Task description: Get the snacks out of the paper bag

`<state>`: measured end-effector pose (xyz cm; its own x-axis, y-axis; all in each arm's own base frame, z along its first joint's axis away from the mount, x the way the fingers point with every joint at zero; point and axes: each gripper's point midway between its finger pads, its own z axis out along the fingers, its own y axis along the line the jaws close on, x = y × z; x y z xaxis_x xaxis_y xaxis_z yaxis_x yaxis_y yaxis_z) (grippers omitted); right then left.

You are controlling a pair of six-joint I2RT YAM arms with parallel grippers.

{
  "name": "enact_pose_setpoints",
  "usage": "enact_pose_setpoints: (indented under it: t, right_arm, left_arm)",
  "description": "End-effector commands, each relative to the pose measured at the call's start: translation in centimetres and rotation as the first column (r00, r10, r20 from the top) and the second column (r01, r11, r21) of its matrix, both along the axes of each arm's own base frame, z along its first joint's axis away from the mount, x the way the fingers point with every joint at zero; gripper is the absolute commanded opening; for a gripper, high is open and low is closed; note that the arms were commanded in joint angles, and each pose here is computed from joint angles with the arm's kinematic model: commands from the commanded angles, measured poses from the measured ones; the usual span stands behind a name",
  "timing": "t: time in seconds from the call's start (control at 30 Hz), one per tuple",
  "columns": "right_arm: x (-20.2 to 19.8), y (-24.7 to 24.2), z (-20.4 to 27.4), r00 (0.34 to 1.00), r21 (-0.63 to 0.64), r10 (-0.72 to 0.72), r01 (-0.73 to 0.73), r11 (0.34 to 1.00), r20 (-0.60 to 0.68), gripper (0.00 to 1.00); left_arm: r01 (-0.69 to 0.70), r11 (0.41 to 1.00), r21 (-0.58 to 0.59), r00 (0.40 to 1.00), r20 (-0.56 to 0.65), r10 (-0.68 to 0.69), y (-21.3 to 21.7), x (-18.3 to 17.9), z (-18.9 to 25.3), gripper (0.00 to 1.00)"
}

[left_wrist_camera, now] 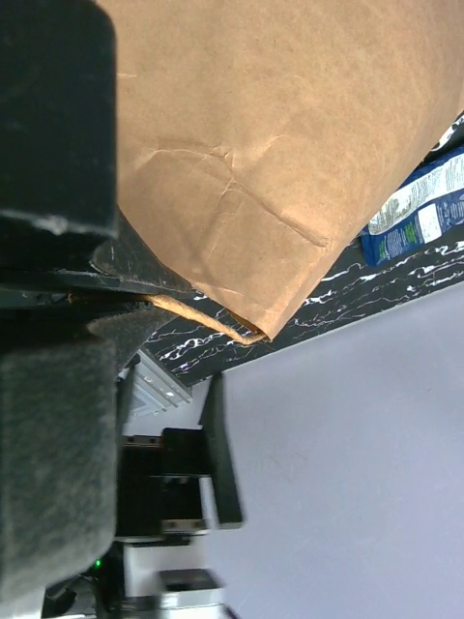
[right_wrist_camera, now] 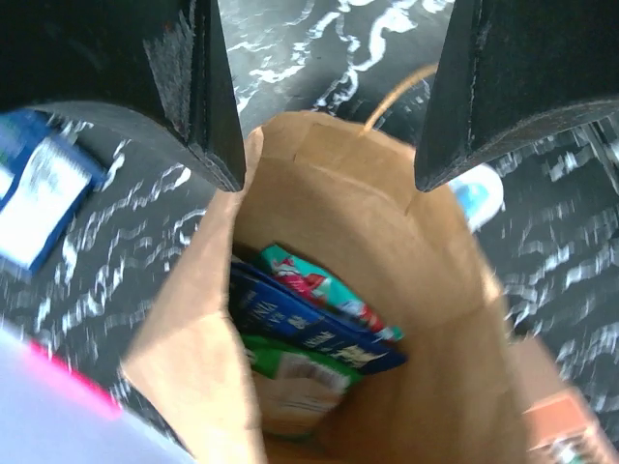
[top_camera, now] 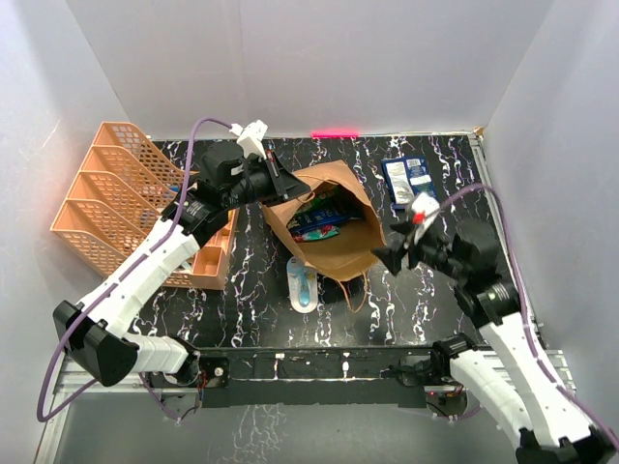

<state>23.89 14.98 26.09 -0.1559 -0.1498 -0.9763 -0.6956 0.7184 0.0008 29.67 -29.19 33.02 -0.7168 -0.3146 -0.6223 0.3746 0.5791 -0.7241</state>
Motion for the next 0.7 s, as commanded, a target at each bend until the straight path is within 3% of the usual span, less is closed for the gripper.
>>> enact_pose_setpoints:
  t: [0.0,0.13,0.23,0.33,0.43,0.67]
  right_arm:
    - [-4.6,2.4,1.6,0.804,-0.302,0.441,-0.339,0.891,0.399,0.75]
    - [-4.3,3.1,-0.1,0.739,-0.423,0.549,-0.386,0.820,0.390,0.74]
    - [-5.1,4.9,-1.1,0.644,-0.515,0.681,-0.476,0.713,0.347,0.68]
    - [-4.7,5.9,-1.1,0.613,-0.548,0.708,-0.478,0.686,0.351,0.68]
    - [-3.7,6.3,-1.6,0.609,-0.588,0.707,-0.440,0.678,0.359,0.68]
    - [1.3,8.1,-4.3,0.650,-0.759,0.704,-0.295,0.580,0.285,0.57]
  left_arm:
    - [-0.015,1.000,-0.024,0.997,0.070,0.016,1.0,-0.4,2.2,0.00]
    - [-0.001,1.000,-0.030,0.998,0.070,0.003,0.7,-0.5,2.2,0.00]
    - [0.005,0.999,-0.034,0.997,0.071,-0.002,0.6,-0.5,2.1,0.00]
    - [0.010,0.999,-0.050,0.998,0.066,-0.007,0.4,-0.5,2.0,0.00]
    - [0.028,0.998,-0.058,0.998,0.058,-0.025,0.0,-0.5,2.0,0.00]
    - [0.039,0.997,-0.071,0.997,0.067,-0.034,-0.1,-0.7,2.5,0.00]
